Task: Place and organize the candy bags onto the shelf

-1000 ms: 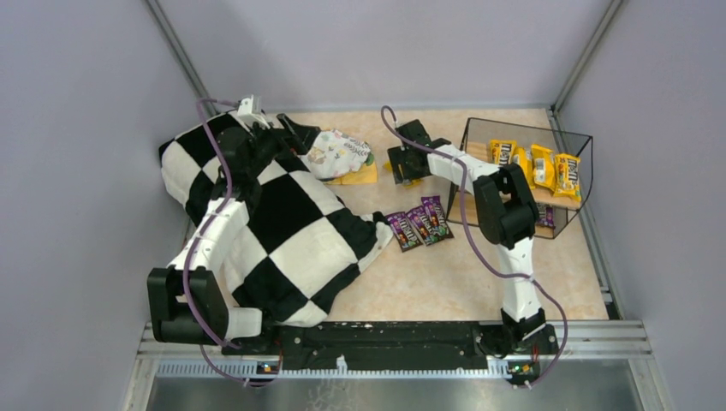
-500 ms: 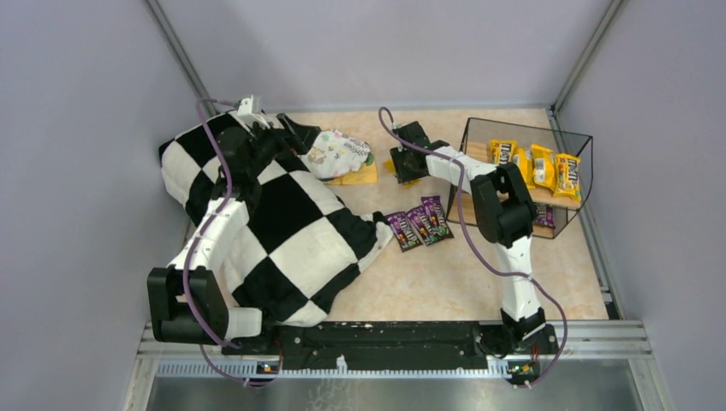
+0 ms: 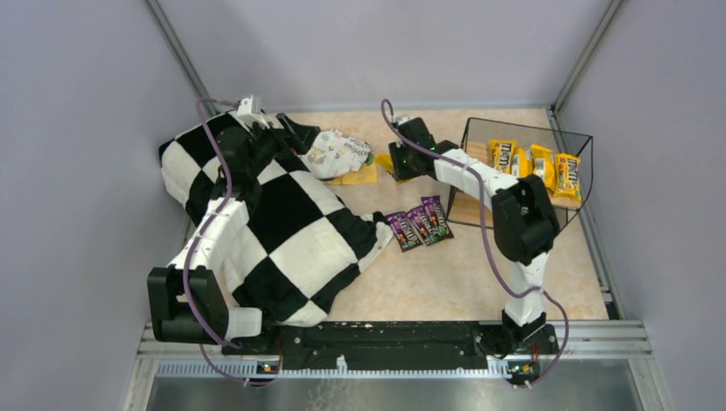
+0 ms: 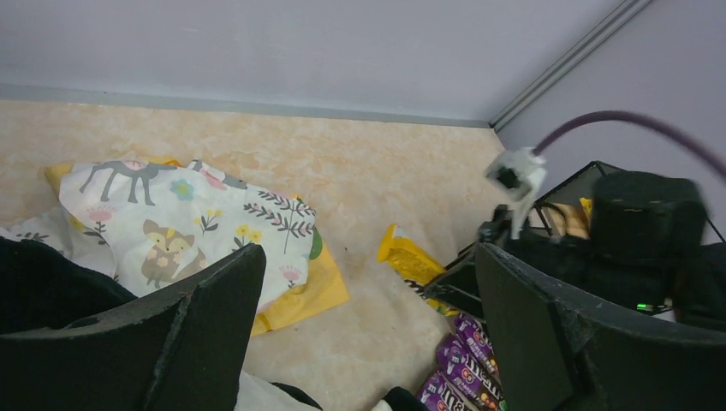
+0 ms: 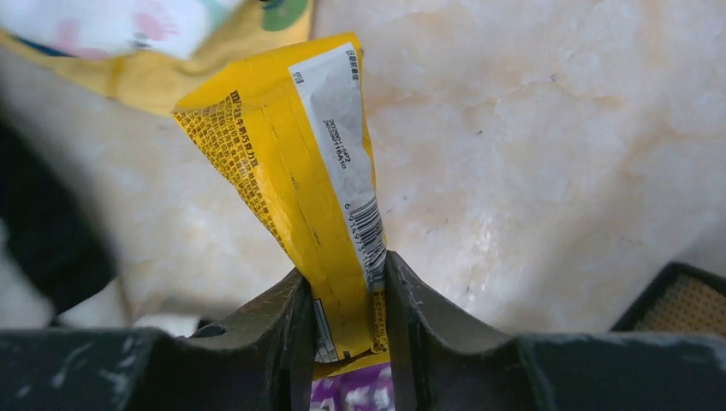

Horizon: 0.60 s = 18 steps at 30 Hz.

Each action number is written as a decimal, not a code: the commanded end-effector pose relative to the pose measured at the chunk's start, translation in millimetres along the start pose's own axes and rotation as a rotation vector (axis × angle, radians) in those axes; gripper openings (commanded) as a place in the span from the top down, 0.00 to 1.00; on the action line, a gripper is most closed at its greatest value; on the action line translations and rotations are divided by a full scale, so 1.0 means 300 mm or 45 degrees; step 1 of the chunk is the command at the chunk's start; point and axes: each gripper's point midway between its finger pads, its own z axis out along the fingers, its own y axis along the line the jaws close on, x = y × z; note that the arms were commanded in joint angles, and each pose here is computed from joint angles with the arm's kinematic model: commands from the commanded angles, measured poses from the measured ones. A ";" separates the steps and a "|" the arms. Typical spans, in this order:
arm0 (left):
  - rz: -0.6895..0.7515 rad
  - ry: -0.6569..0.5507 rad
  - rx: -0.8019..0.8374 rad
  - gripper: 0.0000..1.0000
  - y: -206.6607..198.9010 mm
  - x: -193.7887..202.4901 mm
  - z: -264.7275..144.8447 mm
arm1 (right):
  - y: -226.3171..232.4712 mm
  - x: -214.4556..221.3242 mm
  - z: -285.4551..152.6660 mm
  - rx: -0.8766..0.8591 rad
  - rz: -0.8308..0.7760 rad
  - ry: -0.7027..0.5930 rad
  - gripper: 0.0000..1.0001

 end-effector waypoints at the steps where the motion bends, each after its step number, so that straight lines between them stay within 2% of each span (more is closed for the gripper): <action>1: 0.040 -0.074 0.060 0.01 -0.043 -0.082 0.007 | 0.084 -0.247 -0.341 -0.157 0.076 -0.330 0.68; 6: 0.034 -0.074 0.061 0.02 -0.043 -0.081 0.007 | 0.051 -0.341 -0.694 -0.167 0.114 -0.587 0.68; 11: 0.026 -0.071 0.065 0.02 -0.047 -0.079 0.007 | -0.153 -0.319 -0.980 0.150 0.266 -0.807 0.68; 14: 0.027 -0.072 0.070 0.02 -0.053 -0.079 0.006 | -0.288 -0.258 -1.091 0.363 0.389 -0.892 0.68; 18: 0.037 -0.067 0.066 0.02 -0.059 -0.072 0.008 | -0.396 -0.181 -1.116 0.487 0.527 -0.889 0.70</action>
